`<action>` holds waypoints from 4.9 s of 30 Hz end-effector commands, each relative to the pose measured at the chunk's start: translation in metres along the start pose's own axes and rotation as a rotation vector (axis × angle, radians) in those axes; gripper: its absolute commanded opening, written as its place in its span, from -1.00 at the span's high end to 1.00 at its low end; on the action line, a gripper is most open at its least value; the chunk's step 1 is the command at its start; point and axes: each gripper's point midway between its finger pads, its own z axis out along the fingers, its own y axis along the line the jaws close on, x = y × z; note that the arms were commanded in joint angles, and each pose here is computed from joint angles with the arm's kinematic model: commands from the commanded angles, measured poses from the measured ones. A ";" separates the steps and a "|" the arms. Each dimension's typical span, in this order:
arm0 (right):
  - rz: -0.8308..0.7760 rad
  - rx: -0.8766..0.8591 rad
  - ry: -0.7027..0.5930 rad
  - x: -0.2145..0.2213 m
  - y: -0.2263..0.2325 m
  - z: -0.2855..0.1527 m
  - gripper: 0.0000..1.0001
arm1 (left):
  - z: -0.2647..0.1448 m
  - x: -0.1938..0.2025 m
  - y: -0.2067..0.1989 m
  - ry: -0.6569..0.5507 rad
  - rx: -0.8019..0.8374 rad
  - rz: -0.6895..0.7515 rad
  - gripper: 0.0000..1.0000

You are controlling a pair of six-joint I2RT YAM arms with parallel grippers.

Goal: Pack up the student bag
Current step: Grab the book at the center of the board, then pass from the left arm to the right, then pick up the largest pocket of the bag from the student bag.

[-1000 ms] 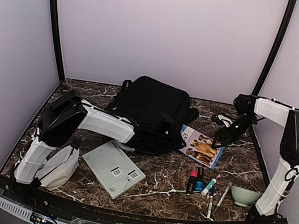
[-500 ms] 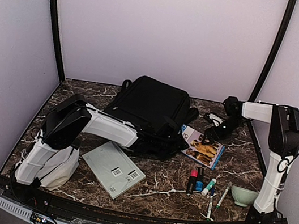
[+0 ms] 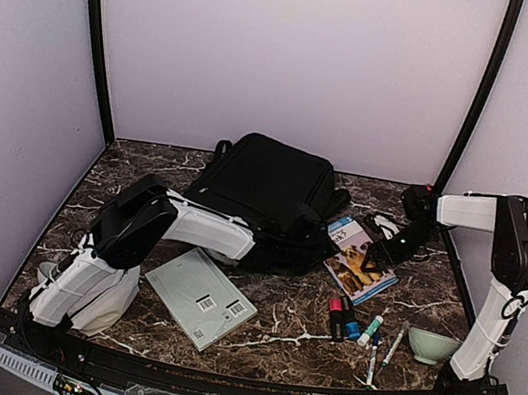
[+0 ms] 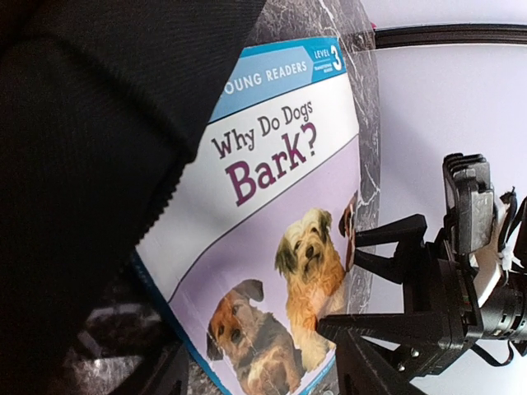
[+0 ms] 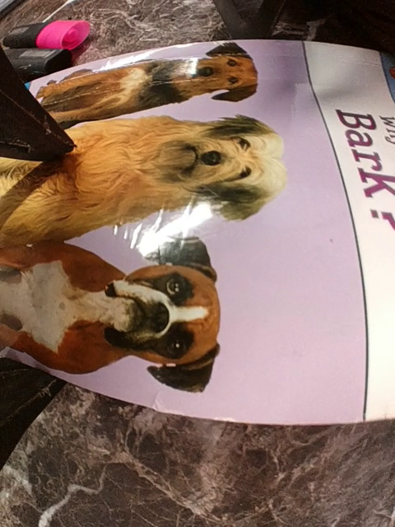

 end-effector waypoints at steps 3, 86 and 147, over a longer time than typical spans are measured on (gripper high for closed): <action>0.049 -0.153 0.070 0.023 0.037 0.012 -0.59 | -0.003 -0.003 -0.053 -0.023 0.198 0.147 -0.08; -0.205 -0.821 -0.760 -0.098 0.199 -0.202 0.03 | -0.250 -0.078 -0.156 -0.060 0.760 0.617 1.00; -0.007 -0.129 -0.666 -0.072 0.078 -0.184 1.00 | -0.170 -0.133 0.080 0.431 -0.587 1.629 1.00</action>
